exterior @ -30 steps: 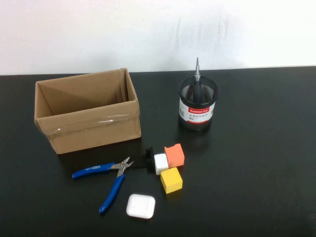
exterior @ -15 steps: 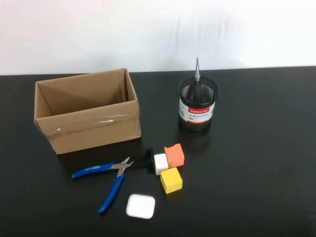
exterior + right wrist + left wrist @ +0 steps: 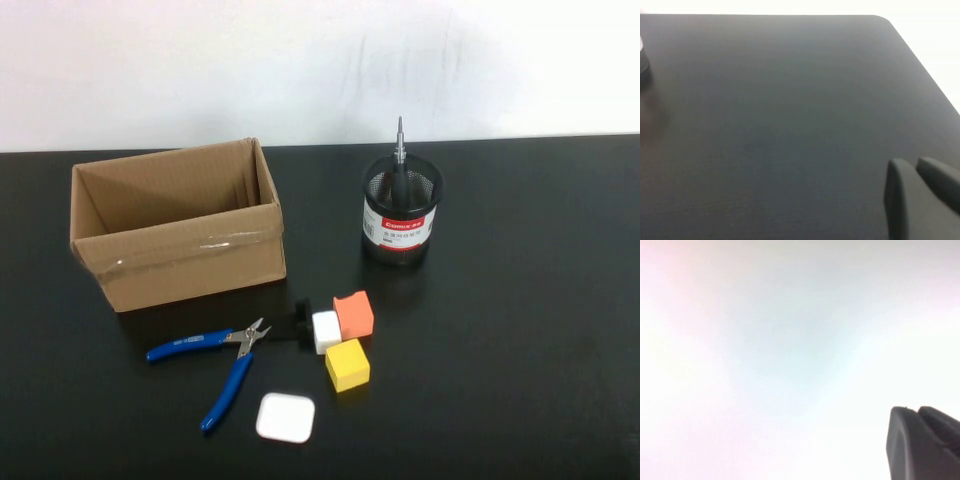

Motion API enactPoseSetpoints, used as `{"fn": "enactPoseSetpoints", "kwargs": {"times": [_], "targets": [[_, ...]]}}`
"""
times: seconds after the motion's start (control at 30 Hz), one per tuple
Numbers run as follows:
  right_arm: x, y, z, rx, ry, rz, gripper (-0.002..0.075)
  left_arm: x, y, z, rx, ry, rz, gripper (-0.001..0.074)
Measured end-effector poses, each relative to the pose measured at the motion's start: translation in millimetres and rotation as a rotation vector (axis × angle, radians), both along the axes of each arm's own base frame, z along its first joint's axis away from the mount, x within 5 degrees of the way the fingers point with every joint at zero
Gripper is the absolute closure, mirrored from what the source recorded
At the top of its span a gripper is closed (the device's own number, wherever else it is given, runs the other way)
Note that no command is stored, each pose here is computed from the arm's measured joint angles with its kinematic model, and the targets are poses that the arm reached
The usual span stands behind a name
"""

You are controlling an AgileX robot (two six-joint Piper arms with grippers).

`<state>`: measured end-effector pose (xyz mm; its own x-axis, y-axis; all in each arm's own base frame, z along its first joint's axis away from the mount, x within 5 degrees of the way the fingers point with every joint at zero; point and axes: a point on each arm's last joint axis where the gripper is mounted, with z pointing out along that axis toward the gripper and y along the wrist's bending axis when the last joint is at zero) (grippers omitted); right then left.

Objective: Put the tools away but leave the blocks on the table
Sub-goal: Pick up the pliers from the table

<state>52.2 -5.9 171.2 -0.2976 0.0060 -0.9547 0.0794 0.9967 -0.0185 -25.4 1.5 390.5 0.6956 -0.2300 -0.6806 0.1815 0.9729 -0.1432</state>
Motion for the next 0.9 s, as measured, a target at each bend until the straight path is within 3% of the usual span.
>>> {"fn": "enactPoseSetpoints", "kwargs": {"times": [0.13,0.23,0.6,0.73,0.9], "targets": [[0.0,0.0,0.0,0.000,0.000,0.000,0.0733,18.4,-1.5,11.8,0.021,0.331,-0.005,0.0739],[0.0,0.0,0.0,0.000,0.000,0.000,0.0733,39.8,-1.6,1.1,0.056,0.555,0.020,0.0739],[0.0,0.0,0.0,0.000,0.000,0.000,0.0733,84.0,-5.5,-24.2,0.071,0.962,-0.014,0.0739],[0.0,0.0,0.0,0.000,0.000,0.000,0.0733,106.0,-11.7,-34.6,0.191,1.186,-0.057,0.0739],[0.0,0.0,0.0,0.000,0.000,0.000,0.0733,137.3,-21.3,-35.3,0.455,1.399,-0.158,0.0739]]}}
